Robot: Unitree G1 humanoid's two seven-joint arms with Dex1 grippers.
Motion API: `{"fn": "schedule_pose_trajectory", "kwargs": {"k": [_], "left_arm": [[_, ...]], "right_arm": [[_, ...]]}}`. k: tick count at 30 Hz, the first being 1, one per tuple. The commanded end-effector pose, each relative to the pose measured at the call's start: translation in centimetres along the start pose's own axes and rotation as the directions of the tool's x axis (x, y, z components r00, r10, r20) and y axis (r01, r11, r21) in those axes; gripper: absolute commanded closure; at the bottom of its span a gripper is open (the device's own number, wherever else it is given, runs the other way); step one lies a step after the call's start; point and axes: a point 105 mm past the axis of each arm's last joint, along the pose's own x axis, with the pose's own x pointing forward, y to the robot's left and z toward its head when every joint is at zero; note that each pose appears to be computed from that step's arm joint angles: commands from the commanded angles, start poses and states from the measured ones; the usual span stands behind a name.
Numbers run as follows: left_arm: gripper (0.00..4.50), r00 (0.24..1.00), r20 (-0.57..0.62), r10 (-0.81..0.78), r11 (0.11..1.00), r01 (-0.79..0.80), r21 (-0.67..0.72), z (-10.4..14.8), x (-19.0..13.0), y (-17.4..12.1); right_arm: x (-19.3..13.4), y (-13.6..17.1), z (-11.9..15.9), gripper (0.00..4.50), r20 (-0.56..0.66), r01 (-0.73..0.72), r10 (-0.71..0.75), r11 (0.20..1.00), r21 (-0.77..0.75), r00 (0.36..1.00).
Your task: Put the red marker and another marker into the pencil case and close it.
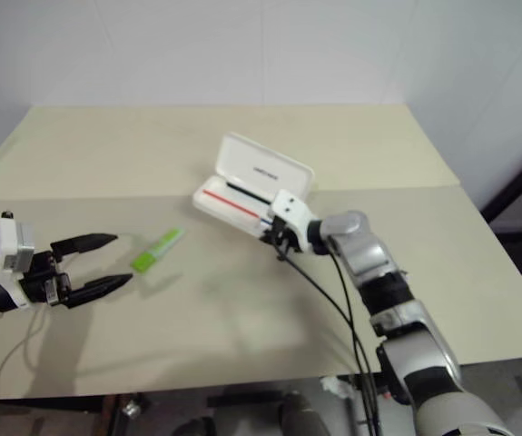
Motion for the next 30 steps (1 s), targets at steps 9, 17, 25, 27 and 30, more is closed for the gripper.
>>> {"fn": "schedule_pose_trajectory", "kwargs": {"k": [9, 17, 25, 27, 30], "left_arm": [[0.00, 0.998, 0.065, -0.024, 1.000, 0.025, -0.002, 0.8, -0.7, 0.1], [0.00, 0.998, 0.055, -0.028, 1.000, 0.028, -0.001, 0.4, -0.9, 0.0], [0.00, 0.998, 0.047, -0.032, 0.999, 0.032, -0.008, 0.2, -1.2, -0.5], [0.00, 0.999, 0.040, -0.035, 0.999, 0.035, -0.018, 0.0, -1.4, -0.6], [0.00, 0.999, 0.028, -0.038, 0.999, 0.039, -0.027, -0.2, -1.6, -0.6]], "right_arm": [[-4.6, 6.0, 1.3, 4.46, -0.037, -0.245, 0.243, 0.948, -0.205, 0.969], [-3.5, 8.2, -1.2, 4.46, -0.163, -0.293, 0.259, 0.927, -0.236, 0.952], [-3.6, 8.2, -2.4, 4.46, -0.202, -0.283, 0.234, 0.921, -0.266, 0.951], [-3.9, 7.8, -2.6, 4.46, -0.203, -0.273, 0.221, 0.921, -0.277, 0.954], [-4.5, 7.1, -2.9, 4.46, -0.201, -0.260, 0.207, 0.920, -0.293, 0.958]]}}
